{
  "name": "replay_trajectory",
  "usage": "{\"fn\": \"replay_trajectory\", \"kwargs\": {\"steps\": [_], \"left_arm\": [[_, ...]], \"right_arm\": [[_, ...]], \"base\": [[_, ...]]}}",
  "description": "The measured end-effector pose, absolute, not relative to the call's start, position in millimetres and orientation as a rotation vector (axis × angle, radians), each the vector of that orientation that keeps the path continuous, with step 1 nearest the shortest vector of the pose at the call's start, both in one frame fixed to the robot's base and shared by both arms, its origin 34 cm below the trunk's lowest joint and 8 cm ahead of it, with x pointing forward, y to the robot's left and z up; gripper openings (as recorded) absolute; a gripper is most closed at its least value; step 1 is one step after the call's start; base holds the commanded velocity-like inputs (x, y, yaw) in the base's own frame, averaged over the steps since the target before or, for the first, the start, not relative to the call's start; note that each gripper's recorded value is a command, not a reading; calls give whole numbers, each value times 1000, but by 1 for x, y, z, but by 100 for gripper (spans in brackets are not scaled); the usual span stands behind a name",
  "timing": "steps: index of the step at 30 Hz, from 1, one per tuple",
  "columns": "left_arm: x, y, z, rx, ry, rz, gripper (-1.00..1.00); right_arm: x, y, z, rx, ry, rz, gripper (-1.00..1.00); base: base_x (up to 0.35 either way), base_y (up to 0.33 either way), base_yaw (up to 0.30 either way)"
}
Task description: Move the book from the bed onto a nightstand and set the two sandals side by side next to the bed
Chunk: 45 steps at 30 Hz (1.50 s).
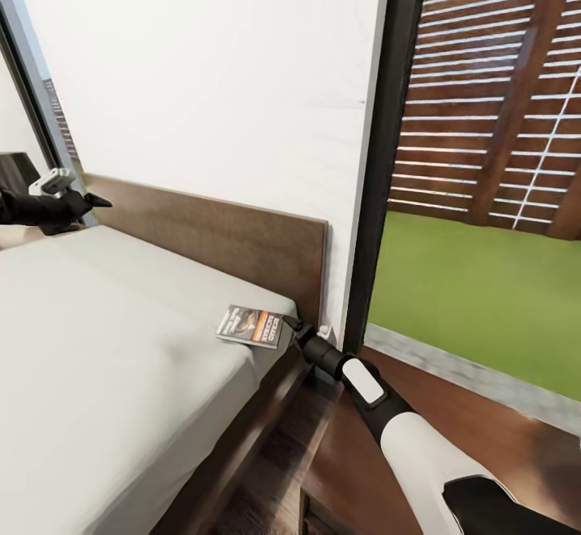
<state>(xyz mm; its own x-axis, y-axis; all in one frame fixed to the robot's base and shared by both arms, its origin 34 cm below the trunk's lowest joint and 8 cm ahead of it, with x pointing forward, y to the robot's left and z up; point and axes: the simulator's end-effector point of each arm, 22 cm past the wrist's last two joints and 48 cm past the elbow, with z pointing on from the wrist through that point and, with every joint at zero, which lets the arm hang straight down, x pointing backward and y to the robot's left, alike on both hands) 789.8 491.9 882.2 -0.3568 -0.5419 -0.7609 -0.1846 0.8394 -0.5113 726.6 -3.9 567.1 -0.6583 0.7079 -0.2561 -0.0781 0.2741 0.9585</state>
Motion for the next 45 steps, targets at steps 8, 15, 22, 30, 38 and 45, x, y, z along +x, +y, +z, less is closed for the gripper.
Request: {"fn": "replay_trajectory", "kwargs": {"steps": [8,15,22,30,38,45], "left_arm": [[794,493,873,-545,1944,-402,100],[797,495,866,-551,1954,-395,100],[800,497,858,-557,1964,-392,100],[805,497,849,-560,1978,-388,100],[809,497,840,-563,1991,-385,100],[812,497,832,-566,2002,-382,100]], "right_arm": [[730,-4,564,569,1862,1451,100],[732,-3,560,573,1868,1451,100],[733,-3,554,579,1875,1451,100],[734,-3,547,588,1884,1450,100],[737,-3,543,592,1887,1450,100],[741,-3,543,589,1887,1450,100]], "base": [[0,0,0],[0,0,0],[0,0,0],[0,0,0],[0,0,0],[0,0,0]]}}
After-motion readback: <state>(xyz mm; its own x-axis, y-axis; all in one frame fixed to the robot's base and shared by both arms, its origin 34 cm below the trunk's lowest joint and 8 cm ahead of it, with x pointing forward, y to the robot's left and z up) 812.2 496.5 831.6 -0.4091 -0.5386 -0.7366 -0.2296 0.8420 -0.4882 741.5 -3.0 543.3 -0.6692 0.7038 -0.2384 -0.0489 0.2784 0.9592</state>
